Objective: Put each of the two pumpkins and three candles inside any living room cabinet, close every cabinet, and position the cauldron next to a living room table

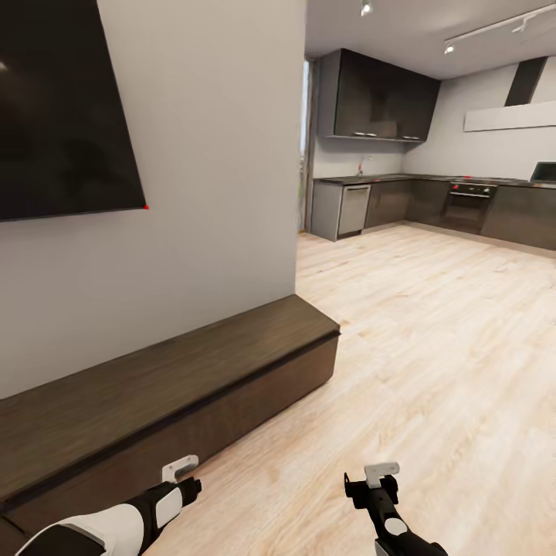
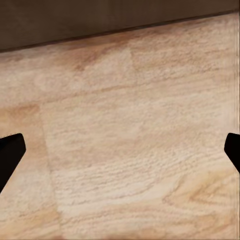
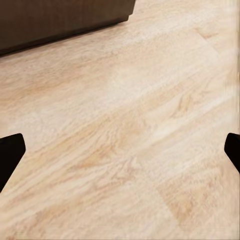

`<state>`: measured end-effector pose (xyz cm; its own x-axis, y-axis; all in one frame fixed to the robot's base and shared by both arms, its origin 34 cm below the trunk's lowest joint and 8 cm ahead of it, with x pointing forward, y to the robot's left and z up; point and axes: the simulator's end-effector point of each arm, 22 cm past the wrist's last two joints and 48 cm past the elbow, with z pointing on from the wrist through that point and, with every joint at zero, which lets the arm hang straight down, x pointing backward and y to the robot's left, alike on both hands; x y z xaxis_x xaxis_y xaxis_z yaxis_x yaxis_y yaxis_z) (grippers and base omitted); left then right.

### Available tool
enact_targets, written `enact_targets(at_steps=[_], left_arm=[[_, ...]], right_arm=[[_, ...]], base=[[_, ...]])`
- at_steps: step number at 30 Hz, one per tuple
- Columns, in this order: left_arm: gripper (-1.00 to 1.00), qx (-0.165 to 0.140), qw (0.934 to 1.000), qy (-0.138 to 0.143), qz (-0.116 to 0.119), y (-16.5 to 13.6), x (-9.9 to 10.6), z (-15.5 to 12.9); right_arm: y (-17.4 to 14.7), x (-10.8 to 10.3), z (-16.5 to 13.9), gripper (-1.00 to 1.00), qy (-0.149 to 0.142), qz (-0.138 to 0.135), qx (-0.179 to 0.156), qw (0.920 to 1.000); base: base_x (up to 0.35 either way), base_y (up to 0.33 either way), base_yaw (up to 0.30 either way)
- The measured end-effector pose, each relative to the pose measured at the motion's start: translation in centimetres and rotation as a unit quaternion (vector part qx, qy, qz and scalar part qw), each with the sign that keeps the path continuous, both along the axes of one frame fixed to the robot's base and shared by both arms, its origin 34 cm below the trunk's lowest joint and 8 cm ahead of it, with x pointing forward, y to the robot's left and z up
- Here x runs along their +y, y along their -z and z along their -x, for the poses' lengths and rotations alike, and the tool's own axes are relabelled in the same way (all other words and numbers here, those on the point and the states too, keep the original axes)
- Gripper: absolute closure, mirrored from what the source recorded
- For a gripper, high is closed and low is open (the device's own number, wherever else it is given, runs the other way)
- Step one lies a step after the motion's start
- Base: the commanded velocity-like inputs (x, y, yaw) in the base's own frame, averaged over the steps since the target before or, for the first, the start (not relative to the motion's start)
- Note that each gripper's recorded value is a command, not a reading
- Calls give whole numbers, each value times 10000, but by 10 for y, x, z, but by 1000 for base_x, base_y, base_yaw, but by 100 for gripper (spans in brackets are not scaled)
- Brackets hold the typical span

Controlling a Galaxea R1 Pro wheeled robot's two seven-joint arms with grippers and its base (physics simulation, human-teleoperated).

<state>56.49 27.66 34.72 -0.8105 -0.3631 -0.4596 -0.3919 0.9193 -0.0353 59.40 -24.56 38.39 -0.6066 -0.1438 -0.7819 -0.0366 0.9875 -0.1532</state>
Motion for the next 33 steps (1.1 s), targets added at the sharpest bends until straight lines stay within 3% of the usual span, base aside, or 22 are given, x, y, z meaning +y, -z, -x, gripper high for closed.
enact_targets(at_steps=[17,33], left_arm=[[-100,2,10000,33,50,0,-9,0],[-100,2,10000,33,51,0,-9,0]], right_arm=[[0,0,0,-100,-1,-1,0,10000],[0,0,0,-100,-11,1,0,10000]], base=[[36,-266,14],[111,-282,270]])
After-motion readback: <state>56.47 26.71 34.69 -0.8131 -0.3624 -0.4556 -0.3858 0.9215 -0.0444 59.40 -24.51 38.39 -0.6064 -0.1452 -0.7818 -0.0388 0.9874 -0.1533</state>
